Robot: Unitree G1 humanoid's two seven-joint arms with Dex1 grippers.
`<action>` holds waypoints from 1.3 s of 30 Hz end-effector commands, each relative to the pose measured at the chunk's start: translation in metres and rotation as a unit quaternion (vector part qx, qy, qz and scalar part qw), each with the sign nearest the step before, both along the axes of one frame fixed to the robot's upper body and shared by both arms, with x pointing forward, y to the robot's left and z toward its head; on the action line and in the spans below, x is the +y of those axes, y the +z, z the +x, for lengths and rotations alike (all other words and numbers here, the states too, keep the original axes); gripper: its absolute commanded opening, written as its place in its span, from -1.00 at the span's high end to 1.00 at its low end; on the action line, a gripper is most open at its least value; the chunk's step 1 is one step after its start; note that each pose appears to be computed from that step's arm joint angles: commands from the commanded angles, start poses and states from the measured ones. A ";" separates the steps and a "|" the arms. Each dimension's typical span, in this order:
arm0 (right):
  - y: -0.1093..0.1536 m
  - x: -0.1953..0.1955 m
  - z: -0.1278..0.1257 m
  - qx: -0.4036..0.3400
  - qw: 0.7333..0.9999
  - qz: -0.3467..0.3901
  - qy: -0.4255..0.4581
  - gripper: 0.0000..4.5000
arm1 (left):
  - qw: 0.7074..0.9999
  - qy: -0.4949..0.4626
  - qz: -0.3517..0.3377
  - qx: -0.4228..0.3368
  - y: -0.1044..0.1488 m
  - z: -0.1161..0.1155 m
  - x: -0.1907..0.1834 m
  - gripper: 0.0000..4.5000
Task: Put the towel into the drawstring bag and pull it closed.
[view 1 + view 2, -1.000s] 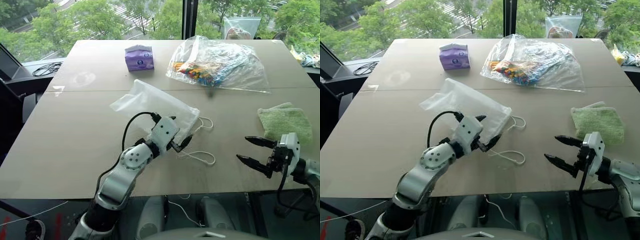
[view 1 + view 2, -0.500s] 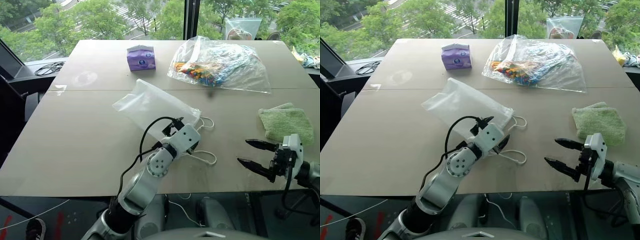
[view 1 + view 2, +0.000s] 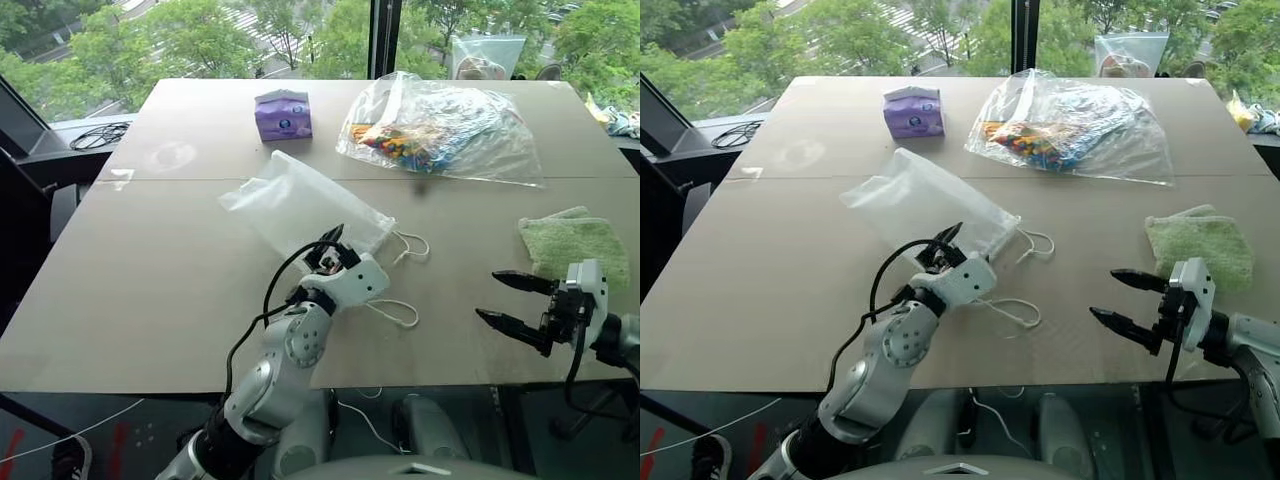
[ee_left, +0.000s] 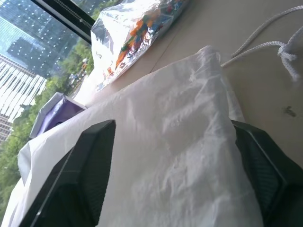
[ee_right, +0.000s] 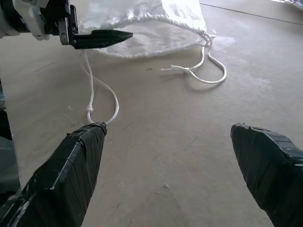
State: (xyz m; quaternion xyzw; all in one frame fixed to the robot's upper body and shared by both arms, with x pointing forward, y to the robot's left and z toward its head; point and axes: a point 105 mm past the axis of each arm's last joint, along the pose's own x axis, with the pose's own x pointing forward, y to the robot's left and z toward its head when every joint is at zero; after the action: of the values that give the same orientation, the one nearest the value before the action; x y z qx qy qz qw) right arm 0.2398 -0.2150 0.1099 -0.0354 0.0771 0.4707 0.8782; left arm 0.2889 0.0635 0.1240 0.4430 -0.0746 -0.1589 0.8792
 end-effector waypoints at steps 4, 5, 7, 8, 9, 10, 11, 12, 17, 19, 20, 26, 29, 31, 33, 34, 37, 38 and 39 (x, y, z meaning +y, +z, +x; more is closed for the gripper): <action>0.013 -0.004 0.006 -0.028 1.000 -0.001 -0.009 -1.00 | 0.997 0.034 -0.012 -0.063 0.020 -0.001 0.012 0.92; 0.014 -0.004 0.006 -0.029 1.000 0.000 -0.008 -1.00 | 0.997 0.040 -0.014 -0.067 0.021 0.000 0.014 0.98; 0.014 -0.004 0.007 -0.030 1.000 0.001 -0.008 -1.00 | 0.996 0.049 -0.017 -0.072 0.023 0.002 0.017 0.98; 0.014 -0.004 0.007 -0.032 0.999 0.003 -0.008 -1.00 | 0.996 0.052 -0.018 -0.075 0.023 0.002 0.018 0.98; 0.015 -0.003 0.008 -0.034 0.999 0.006 -0.008 -1.00 | 0.995 0.056 -0.020 -0.078 0.024 0.002 0.020 0.98; 0.016 -0.003 0.009 -0.036 0.999 0.008 -0.008 -1.00 | 0.995 0.059 -0.022 -0.080 0.025 0.003 0.021 0.98; 0.017 -0.002 0.010 -0.040 0.999 0.014 -0.008 -1.00 | 0.994 0.063 -0.023 -0.082 0.026 0.004 0.022 0.98; 0.018 -0.002 0.010 -0.042 0.999 0.018 -0.008 -1.00 | 0.994 0.065 -0.024 -0.083 0.026 0.004 0.023 0.98; 0.026 0.002 0.010 -0.053 0.998 0.040 -0.005 -1.00 | 0.993 0.080 -0.050 -0.065 0.028 0.010 0.029 0.98; 0.030 0.000 0.012 -0.061 0.997 0.048 -0.012 -1.00 | 0.992 0.092 -0.074 -0.051 0.030 0.015 0.032 0.98; 0.033 -0.003 0.015 -0.071 0.996 0.046 -0.022 -1.00 | 0.990 0.096 -0.091 -0.044 0.030 0.016 0.033 0.98; 0.048 -0.058 0.059 -0.152 0.969 -0.029 -0.195 -1.00 | 0.981 0.087 -0.172 -0.017 0.041 0.025 0.032 0.98; 0.050 -0.078 0.064 -0.148 0.963 -0.053 -0.221 -1.00 | 0.973 0.069 -0.218 -0.003 0.049 0.031 0.028 0.98; 0.044 -0.088 0.065 -0.151 0.955 -0.111 -0.228 -1.00 | 0.967 0.061 -0.245 0.003 0.056 0.034 0.027 0.98; 0.041 -0.099 0.066 -0.157 0.944 -0.154 -0.247 -1.00 | 0.964 0.054 -0.259 0.008 0.060 0.037 0.026 0.98; 0.042 -0.104 0.067 -0.154 0.939 -0.161 -0.263 -1.00 | 0.964 0.051 -0.260 0.008 0.061 0.038 0.026 0.98; 0.037 -0.117 0.069 -0.140 0.924 -0.200 -0.295 -1.00 | 0.964 0.047 -0.260 0.013 0.061 0.040 0.026 0.98; 0.033 -0.123 0.070 -0.136 0.916 -0.226 -0.303 -1.00 | 0.964 0.046 -0.261 0.014 0.061 0.040 0.026 0.98; 0.026 -0.129 0.070 -0.126 0.906 -0.255 -0.312 -1.00 | 0.964 0.044 -0.262 0.016 0.060 0.040 0.026 0.98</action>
State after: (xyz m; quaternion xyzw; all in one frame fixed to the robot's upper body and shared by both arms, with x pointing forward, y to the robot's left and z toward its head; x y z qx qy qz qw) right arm 0.3093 -0.3299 0.1333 -0.2460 0.0715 0.1617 0.9530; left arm 0.3293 0.0900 0.1758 0.2030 -0.0637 -0.1003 0.9719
